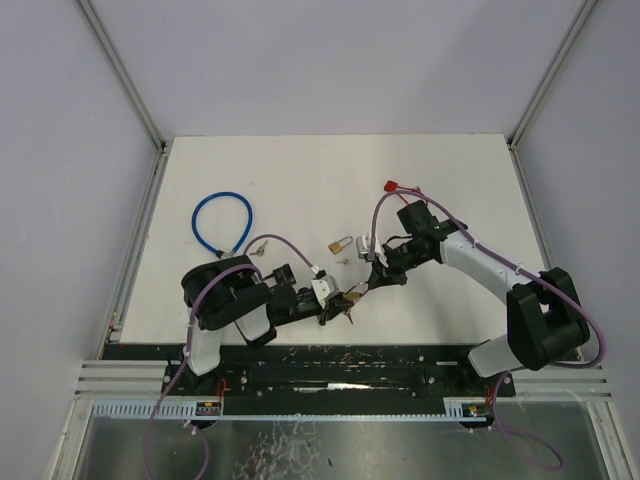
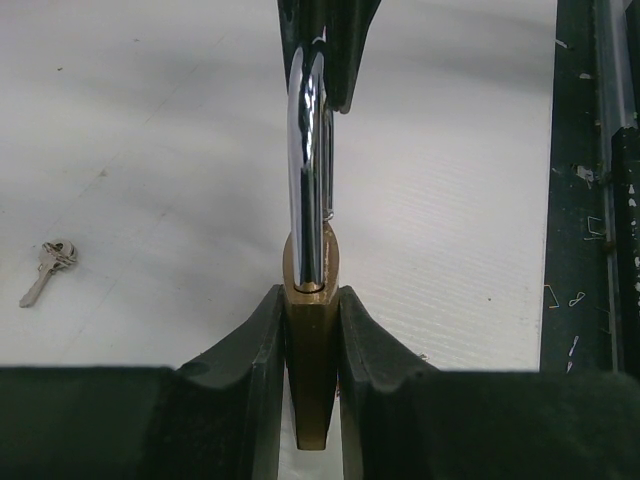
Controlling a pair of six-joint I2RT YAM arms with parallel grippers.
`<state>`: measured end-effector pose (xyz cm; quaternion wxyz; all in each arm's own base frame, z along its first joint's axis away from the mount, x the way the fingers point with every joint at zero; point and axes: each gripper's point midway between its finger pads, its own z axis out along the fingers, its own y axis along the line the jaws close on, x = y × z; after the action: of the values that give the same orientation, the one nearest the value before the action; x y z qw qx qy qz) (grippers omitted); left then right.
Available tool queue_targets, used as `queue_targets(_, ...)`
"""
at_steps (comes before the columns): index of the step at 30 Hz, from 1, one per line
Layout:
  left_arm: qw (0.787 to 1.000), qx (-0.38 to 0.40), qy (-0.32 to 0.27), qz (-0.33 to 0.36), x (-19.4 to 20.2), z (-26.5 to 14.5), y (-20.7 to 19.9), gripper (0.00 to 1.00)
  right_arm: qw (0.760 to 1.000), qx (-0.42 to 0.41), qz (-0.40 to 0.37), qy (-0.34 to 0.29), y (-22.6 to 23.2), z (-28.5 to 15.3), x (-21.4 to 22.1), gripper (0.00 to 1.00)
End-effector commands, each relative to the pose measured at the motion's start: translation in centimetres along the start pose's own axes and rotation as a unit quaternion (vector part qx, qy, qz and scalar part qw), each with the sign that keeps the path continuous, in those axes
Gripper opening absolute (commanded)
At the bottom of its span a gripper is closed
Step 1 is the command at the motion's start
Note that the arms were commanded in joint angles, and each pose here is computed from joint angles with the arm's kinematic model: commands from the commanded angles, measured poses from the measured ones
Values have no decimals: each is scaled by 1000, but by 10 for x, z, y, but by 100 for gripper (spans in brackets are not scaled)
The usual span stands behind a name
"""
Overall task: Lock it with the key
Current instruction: Lock the lock.
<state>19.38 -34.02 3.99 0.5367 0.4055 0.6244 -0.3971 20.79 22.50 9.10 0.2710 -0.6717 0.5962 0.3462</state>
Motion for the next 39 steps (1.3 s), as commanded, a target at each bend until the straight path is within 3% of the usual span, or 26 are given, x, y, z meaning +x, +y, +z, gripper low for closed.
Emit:
queue_targets(1,999,45,3,20,7,-2,-17,0,998,14,-62,3,-21,4,-6,0)
queue_targets(13,999,46,3,23,7,-3,-16,0,993,-97,-65,-7,15,17,9,0)
queue_targets(17,999,40,6,25,10,-3,-14,0,990,-131,-50,16,26,24,12,0)
queue_targets(30,999,26,14,34,14,-9,-8,0,984,-134,-39,113,29,59,29,0)
queue_targets(39,999,-1,30,38,21,-24,1,0,987,-141,-62,37,47,84,-5,0)
